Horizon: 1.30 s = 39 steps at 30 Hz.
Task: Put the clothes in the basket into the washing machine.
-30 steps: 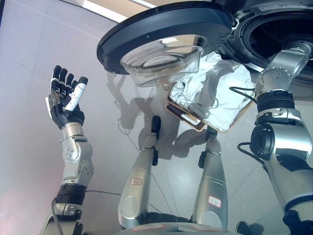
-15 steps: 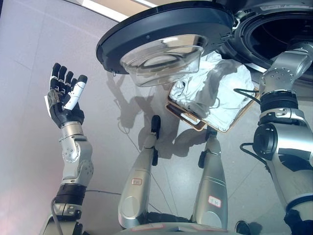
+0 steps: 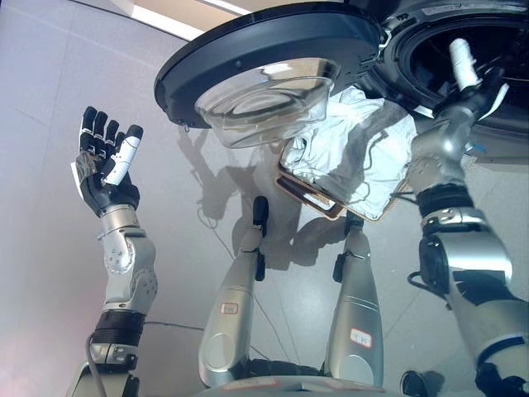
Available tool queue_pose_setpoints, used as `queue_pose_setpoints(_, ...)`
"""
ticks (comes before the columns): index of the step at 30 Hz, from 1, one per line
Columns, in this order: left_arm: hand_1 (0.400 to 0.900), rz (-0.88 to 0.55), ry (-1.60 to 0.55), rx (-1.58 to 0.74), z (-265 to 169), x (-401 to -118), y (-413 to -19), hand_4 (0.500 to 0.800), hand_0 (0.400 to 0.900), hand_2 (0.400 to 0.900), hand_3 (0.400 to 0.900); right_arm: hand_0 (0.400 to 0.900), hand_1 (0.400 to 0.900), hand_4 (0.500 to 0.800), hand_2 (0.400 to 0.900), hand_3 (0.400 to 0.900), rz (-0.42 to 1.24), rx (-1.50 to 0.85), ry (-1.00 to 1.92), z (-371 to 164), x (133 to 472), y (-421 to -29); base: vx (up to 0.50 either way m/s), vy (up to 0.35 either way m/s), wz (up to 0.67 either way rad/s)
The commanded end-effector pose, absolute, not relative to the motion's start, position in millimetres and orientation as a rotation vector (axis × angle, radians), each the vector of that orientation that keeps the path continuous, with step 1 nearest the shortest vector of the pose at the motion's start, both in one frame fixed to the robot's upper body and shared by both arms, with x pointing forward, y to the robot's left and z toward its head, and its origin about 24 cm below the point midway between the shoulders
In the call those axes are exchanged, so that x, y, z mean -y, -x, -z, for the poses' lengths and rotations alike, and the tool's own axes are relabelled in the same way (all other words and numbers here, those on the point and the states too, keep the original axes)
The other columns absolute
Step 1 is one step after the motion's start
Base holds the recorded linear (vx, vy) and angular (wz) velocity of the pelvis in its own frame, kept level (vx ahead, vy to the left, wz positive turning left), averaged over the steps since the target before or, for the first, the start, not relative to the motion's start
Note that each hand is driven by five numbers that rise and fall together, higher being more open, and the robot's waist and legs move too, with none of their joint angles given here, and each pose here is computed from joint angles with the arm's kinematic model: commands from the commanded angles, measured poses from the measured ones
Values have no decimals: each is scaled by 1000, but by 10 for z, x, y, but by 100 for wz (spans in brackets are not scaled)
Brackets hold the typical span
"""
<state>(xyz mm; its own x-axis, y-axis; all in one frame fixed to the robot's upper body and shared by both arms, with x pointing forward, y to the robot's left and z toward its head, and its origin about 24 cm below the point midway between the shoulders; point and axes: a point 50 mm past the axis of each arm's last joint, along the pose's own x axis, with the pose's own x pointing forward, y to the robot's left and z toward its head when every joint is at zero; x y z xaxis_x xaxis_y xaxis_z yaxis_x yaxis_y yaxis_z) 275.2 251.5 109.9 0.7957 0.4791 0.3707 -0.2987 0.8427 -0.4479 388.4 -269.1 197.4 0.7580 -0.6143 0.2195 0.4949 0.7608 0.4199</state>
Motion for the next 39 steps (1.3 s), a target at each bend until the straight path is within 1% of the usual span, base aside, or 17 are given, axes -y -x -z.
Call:
queue_pose_setpoints(1, 900, -518, 292, 732, -1454, -2777, -2557, 800, 900, 900, 900, 900, 900, 800, 900, 900, 540, 500, 20, -2242, 2576, -3823, 0, 0, 0)
queue_pose_setpoints(4, 900, -521, 272, 743, -1487, -2786, -2572, 800, 900, 900, 900, 900, 900, 800, 900, 900, 556, 470, 316, -2109, 2599, -3759, -39, -4, 3)
queue_pose_setpoints(5, 900, -521, 272, 744, -1489, -2785, -2573, 800, 900, 900, 900, 900, 900, 800, 900, 900, 557, 471, 317, -2110, 2598, -3758, 0, 0, 0)
queue_pose_setpoints(7, 900, -522, 281, 751, -1499, -2784, -2606, 800, 900, 900, 900, 900, 900, 800, 900, 900, 553, 447, 566, -1999, 2611, -3716, 0, 0, 0)
queue_pose_setpoints(11, 900, -513, 300, 707, -1414, -2780, -2683, 800, 900, 900, 900, 900, 900, 800, 900, 900, 526, 393, 793, -1798, 2657, -3673, 0, -4, -3)
queue_pose_setpoints(14, 900, -526, 306, 631, -1264, -2814, -2739, 800, 900, 900, 900, 900, 900, 800, 900, 900, 473, 349, 857, -1589, 2649, -3608, 68, -14, 5)
queue_pose_setpoints(18, 900, -542, 289, 524, -1059, -2896, -2771, 800, 900, 900, 900, 900, 900, 800, 900, 900, 391, 279, 899, -1287, 2635, -3495, 123, -11, 8)
queue_pose_setpoints(21, 900, -540, 286, 471, -937, -2960, -2723, 800, 900, 900, 900, 900, 900, 800, 900, 900, 335, 221, 880, -1066, 2640, -3382, 153, -12, 10)
queue_pose_setpoints(26, 900, -530, 221, 403, -792, -3034, -2603, 800, 900, 900, 900, 900, 900, 800, 900, 900, 264, 162, 842, -823, 2609, -3231, 137, -4, 2)
queue_pose_setpoints(28, 900, -533, 160, 350, -699, -3095, -2532, 800, 900, 900, 900, 900, 900, 800, 900, 900, 229, 147, 788, -724, 2580, -3131, 151, -3, -3)
queue_pose_setpoints(32, 900, -582, 124, 295, -576, -3190, -2407, 800, 900, 900, 900, 900, 900, 800, 900, 900, 217, 134, 666, -619, 2551, -2997, 128, -5, -3)
queue_pose_setpoints(39, 900, -612, 69, 233, -457, -3244, -2293, 800, 900, 900, 900, 900, 900, 800, 900, 900, 191, 67, 598, -424, 2555, -2832, 104, -2, -1)
